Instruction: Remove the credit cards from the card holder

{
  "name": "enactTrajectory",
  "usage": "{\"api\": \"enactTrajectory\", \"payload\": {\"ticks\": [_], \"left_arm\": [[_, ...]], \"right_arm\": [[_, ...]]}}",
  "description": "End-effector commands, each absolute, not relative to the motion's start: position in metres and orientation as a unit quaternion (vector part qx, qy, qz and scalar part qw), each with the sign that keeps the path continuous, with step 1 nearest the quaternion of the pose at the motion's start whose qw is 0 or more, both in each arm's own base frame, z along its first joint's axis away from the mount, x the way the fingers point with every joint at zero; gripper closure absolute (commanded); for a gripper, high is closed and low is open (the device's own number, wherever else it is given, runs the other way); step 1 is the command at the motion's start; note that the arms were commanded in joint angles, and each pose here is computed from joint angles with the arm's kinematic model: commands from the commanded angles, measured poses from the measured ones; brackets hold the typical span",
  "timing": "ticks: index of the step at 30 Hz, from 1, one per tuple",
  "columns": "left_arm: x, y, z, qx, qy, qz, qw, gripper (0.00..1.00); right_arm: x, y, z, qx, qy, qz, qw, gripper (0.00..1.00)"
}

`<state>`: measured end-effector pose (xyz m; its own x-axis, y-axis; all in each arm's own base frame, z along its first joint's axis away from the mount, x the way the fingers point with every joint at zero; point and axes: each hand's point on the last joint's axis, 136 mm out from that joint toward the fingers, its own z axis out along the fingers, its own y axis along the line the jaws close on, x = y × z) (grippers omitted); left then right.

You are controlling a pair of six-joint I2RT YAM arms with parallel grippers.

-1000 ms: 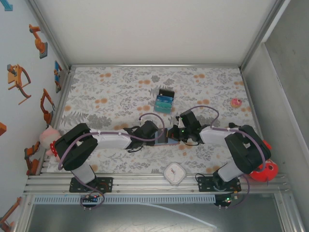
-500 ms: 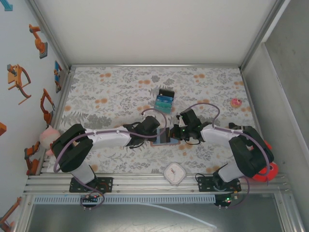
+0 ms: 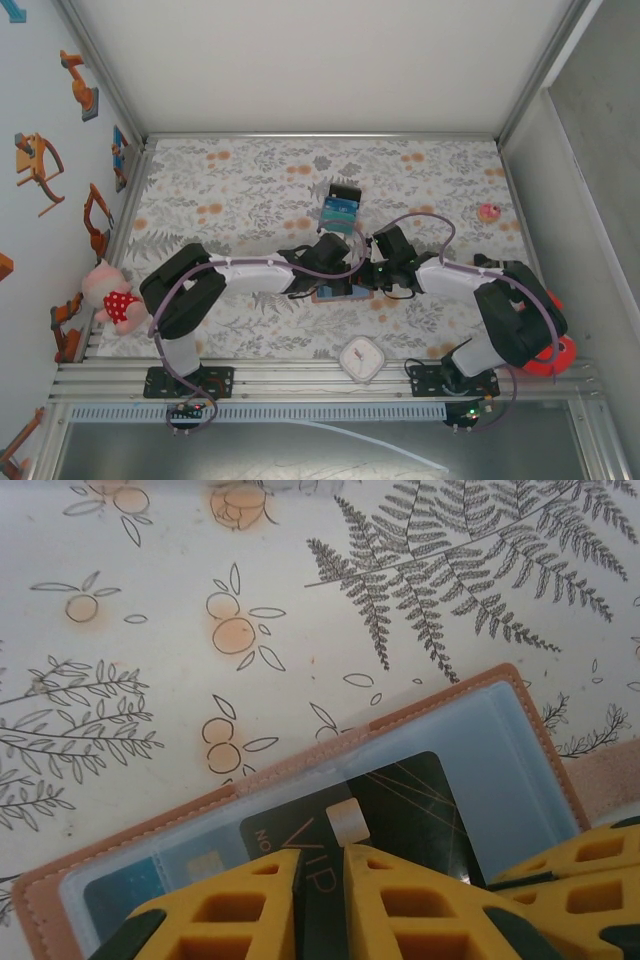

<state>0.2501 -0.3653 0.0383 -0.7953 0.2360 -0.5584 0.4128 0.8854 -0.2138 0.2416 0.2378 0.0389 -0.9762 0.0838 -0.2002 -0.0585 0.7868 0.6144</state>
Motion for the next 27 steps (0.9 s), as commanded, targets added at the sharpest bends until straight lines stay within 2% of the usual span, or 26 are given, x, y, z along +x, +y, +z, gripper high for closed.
{"api": "enactTrajectory", "payload": {"ticks": [1, 11, 20, 27], "left_arm": [[0.244, -0.365, 0.031, 0.179, 0.937, -0.163, 0.253, 0.85], [0.235, -0.334, 0.007, 0.173, 0.952, -0.106, 0.228, 0.94], [0.234, -0.331, 0.008, 0.175, 0.952, -0.101, 0.229, 0.95], [0.233, -0.333, 0.005, 0.176, 0.953, -0.104, 0.225, 0.95]], "right_arm": [[0.243, 0.238, 0.043, 0.006, 0.939, 0.327, 0.108, 1.00], [0.245, 0.229, 0.043, 0.010, 0.942, 0.315, 0.113, 1.00], [0.244, 0.225, 0.051, 0.013, 0.939, 0.321, 0.123, 1.00], [0.245, 0.243, 0.067, 0.010, 0.910, 0.393, 0.134, 1.00]]}}
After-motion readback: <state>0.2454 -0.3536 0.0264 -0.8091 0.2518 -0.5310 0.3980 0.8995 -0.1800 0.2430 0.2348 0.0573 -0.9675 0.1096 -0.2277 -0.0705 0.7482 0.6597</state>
